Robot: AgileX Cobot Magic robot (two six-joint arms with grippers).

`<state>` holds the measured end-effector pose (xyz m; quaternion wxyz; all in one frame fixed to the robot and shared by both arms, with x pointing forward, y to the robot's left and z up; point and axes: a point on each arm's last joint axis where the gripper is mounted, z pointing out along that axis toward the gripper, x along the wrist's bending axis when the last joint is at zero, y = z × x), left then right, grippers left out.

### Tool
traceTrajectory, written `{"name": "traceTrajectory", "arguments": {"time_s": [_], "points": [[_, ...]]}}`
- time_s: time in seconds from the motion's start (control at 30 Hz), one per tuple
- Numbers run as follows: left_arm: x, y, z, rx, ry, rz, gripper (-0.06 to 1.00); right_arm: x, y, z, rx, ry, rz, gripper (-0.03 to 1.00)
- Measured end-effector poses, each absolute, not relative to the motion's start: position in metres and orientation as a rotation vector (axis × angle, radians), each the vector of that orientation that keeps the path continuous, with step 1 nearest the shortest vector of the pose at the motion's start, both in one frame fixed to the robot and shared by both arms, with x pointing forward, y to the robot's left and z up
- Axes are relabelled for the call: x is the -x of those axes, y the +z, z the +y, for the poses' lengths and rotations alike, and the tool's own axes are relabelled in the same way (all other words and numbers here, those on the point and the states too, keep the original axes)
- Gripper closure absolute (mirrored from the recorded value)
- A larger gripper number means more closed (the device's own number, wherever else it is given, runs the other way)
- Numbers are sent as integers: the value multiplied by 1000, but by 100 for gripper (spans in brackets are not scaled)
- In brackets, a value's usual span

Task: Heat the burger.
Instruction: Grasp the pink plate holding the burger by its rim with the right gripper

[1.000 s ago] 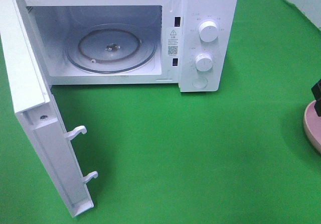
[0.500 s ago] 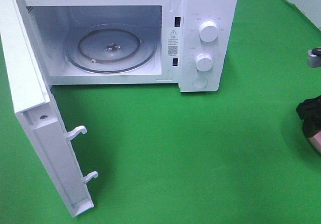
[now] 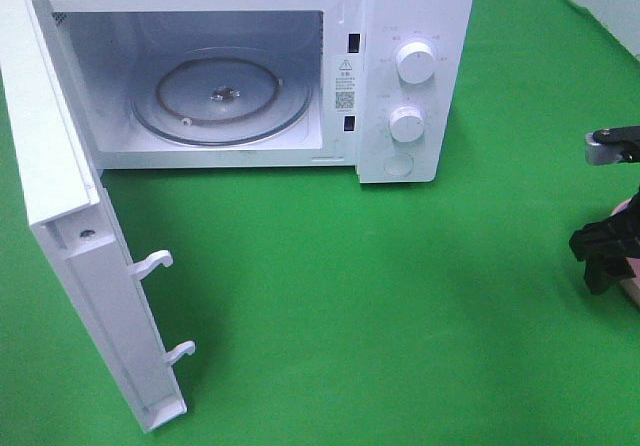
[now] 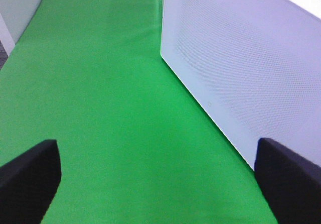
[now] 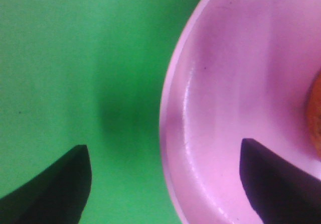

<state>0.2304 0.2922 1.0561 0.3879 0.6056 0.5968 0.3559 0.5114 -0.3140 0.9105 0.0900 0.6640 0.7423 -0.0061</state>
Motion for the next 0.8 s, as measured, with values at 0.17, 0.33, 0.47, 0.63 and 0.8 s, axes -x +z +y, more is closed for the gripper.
{"name": "traceTrajectory", "arguments": {"time_s": [0.17,0.33,0.47,0.63,0.8], "points": [[-230,1056,292,-1541,905,1518,-2,-515,905,-313,-1970,1,2204,19],[-230,1056,292,-1541,905,1518,-2,-518,905,-313,-1955,37,2191,20],[-230,1056,292,-1541,905,1518,-2,-520,905,-316,-1953,56,2165,20],[-230,1056,292,-1541,905,1518,-2,-520,899,-320,-1974,32,2160,20],[-230,1056,292,-1541,905,1518,-2,-520,883,-320,-1997,-23,2197,20]]}}
